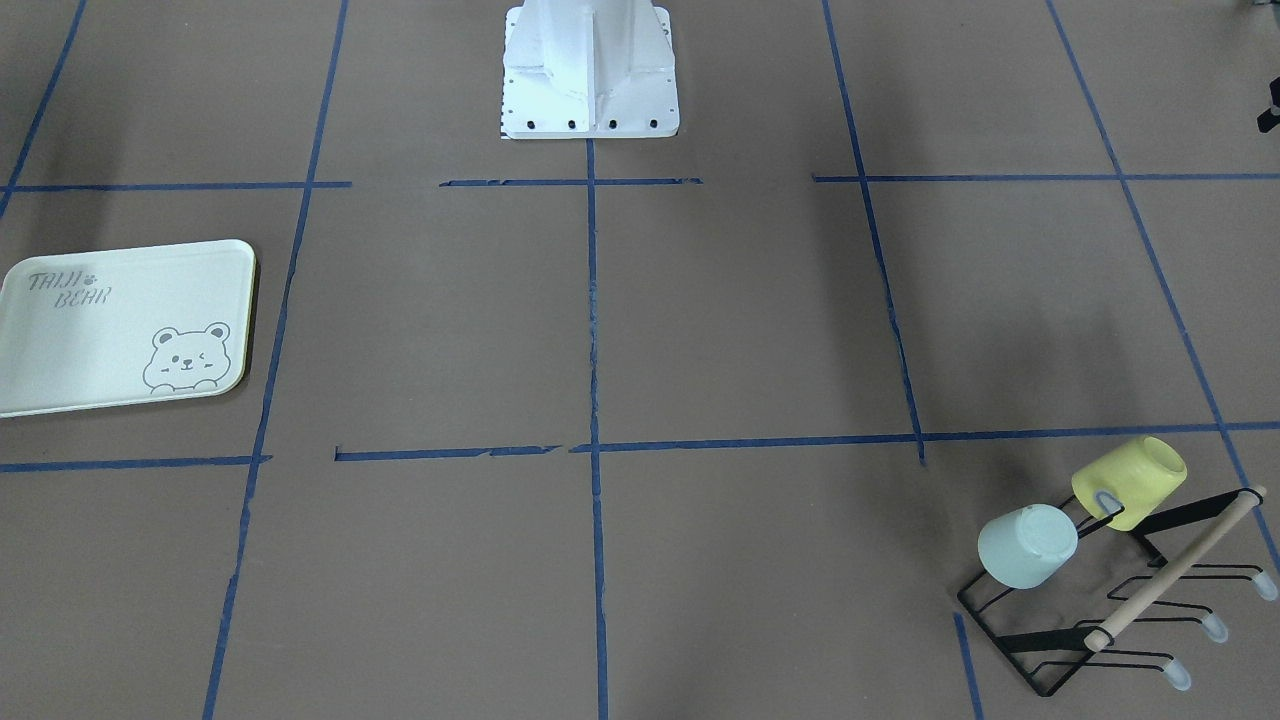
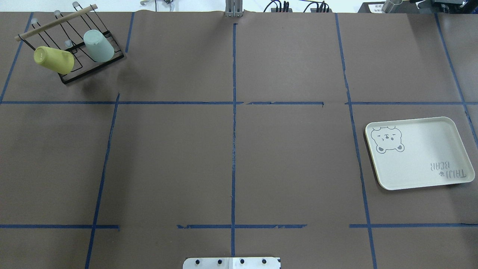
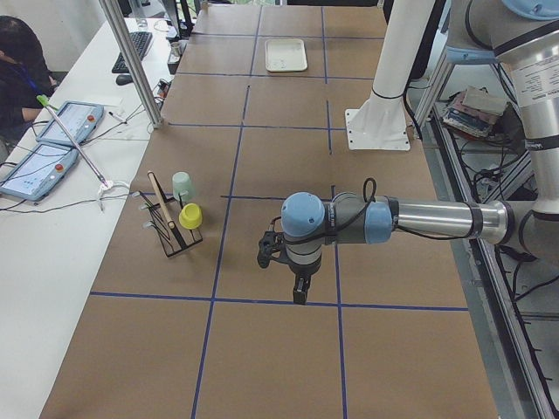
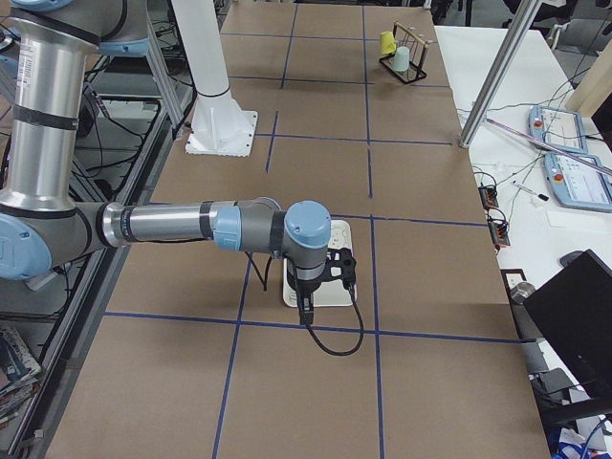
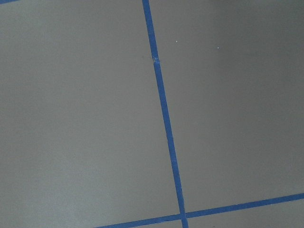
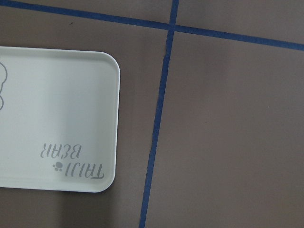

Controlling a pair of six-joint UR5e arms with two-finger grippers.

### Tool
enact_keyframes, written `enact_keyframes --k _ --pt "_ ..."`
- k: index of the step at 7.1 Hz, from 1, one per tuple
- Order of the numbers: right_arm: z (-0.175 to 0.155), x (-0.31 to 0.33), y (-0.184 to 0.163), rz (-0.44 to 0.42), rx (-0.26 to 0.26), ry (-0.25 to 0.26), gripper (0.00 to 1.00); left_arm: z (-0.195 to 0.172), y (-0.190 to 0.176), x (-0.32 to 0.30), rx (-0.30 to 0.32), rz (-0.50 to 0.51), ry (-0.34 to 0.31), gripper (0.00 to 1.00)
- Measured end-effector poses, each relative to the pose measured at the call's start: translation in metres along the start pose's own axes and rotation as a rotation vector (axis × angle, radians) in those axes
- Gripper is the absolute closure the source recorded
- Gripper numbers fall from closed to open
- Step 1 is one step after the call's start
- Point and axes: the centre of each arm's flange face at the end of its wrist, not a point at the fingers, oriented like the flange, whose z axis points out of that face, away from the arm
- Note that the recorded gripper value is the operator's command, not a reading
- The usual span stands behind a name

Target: Left arm grabs green cup and hands to right arm on tray

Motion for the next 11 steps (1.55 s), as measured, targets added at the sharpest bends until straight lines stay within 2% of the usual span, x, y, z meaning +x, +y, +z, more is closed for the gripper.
enact_keyframes --k 5,7,9,11 --pt "-0.006 -0.005 -0.008 -0.015 0.014 0.001 0.00 0.000 -0.009 -0.002 0.008 0.011 -0.002 0.00" --pt "-0.011 -0.008 -0.016 -0.026 0.026 0.003 0.00 -0.022 -0.054 0.012 0.070 0.070 -0.012 0.00" --pt "-0.014 -0.010 -0.020 -0.032 0.033 0.005 0.00 -0.045 -0.118 0.023 0.138 0.138 -0.022 0.00" --pt "-0.015 -0.011 -0.021 -0.033 0.034 0.005 0.00 -0.060 -0.174 0.030 0.220 0.141 -0.025 0.00"
